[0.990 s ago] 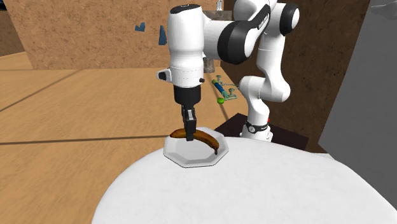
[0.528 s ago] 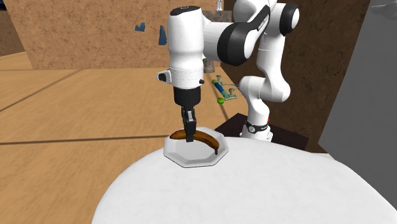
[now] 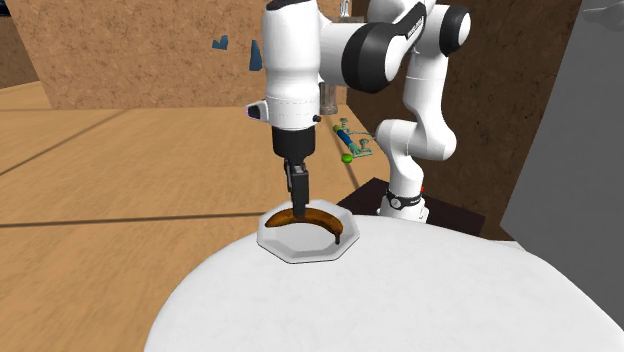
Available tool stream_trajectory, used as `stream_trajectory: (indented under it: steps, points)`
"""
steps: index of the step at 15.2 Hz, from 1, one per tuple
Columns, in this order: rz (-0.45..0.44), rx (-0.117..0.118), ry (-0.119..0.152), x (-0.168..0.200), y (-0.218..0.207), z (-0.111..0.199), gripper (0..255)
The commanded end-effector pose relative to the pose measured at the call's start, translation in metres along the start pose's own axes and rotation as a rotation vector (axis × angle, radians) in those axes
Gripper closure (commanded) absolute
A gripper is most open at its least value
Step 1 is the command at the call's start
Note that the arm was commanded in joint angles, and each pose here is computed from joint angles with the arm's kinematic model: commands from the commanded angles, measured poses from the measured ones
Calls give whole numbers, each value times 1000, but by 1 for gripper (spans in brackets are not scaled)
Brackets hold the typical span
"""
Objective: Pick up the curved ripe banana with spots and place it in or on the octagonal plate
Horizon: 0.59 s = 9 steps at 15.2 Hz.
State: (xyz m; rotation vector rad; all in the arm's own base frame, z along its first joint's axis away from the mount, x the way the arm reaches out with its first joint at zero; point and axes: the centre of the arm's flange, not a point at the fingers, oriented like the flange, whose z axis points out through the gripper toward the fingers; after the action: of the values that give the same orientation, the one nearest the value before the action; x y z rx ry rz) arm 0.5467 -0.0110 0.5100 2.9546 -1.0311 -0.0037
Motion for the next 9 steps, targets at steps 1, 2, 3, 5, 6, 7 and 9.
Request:
stream_trajectory:
  steps: [1, 2, 3, 5, 6, 7, 9]
  points:
    - [0, -1, -1, 0, 0, -23, 0]
    - [0, -1, -1, 0, 0, -33, 0]
    - [0, -1, -1, 0, 0, -33, 0]
    - [0, 0, -1, 0, 0, -33, 0]
    - [0, -1, -1, 0, 0, -33, 0]
    - [0, -1, -1, 0, 0, -33, 0]
    - [0, -1, -1, 0, 0, -33, 0]
